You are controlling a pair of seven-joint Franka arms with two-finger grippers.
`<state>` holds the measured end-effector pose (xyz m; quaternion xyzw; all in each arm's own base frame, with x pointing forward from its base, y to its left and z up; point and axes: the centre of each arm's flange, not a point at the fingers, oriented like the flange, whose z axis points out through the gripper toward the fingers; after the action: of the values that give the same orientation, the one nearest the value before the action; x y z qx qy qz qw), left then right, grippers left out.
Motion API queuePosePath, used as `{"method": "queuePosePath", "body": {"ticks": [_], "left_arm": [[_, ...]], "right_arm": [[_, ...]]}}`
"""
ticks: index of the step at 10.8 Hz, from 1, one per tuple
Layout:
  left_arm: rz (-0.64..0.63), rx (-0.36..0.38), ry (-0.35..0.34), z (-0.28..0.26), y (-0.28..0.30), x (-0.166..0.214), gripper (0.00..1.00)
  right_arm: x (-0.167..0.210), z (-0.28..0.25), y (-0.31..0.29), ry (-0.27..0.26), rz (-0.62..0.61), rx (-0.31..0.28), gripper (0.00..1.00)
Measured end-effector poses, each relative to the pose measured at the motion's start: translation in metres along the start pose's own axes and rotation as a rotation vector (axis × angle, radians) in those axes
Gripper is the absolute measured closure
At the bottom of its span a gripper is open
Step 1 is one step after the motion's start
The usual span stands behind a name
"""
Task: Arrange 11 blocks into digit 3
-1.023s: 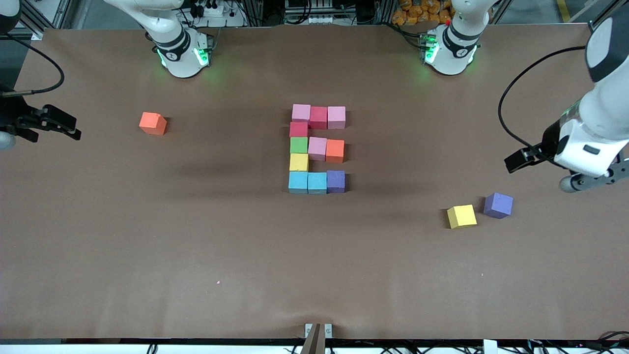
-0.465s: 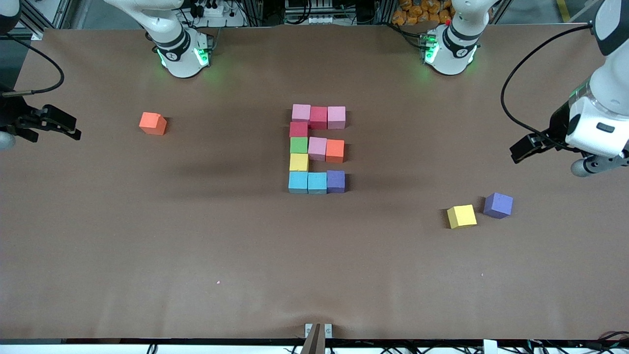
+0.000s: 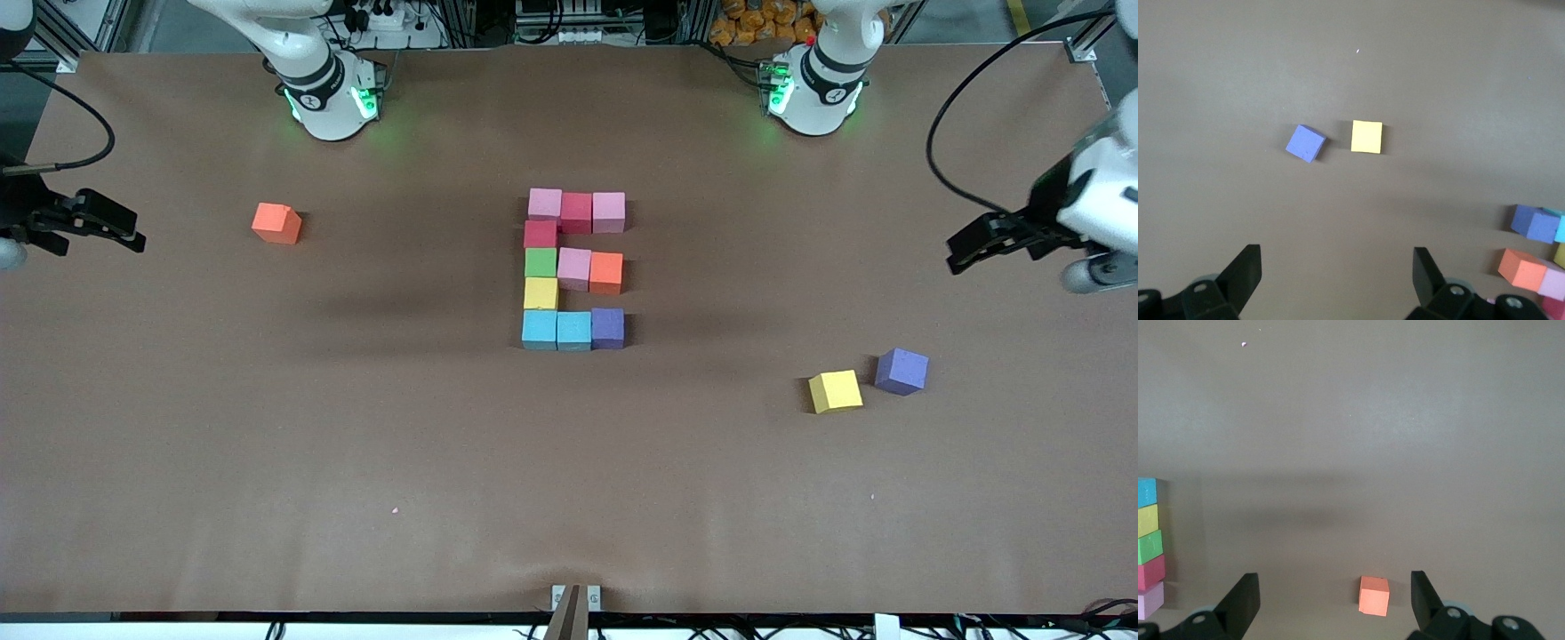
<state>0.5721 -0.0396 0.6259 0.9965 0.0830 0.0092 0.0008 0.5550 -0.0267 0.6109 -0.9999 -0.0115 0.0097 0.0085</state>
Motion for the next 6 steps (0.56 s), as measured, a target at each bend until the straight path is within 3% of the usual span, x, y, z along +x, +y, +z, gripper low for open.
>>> {"method": "queuePosePath", "body": {"ticks": [6], "left_arm": [[0.059,0.006,-0.026,-0.007,0.009,-0.018,0.0]], "right_arm": [[0.004,-0.002,0.0,0.028,0.0,-0.003,0.0]]}}
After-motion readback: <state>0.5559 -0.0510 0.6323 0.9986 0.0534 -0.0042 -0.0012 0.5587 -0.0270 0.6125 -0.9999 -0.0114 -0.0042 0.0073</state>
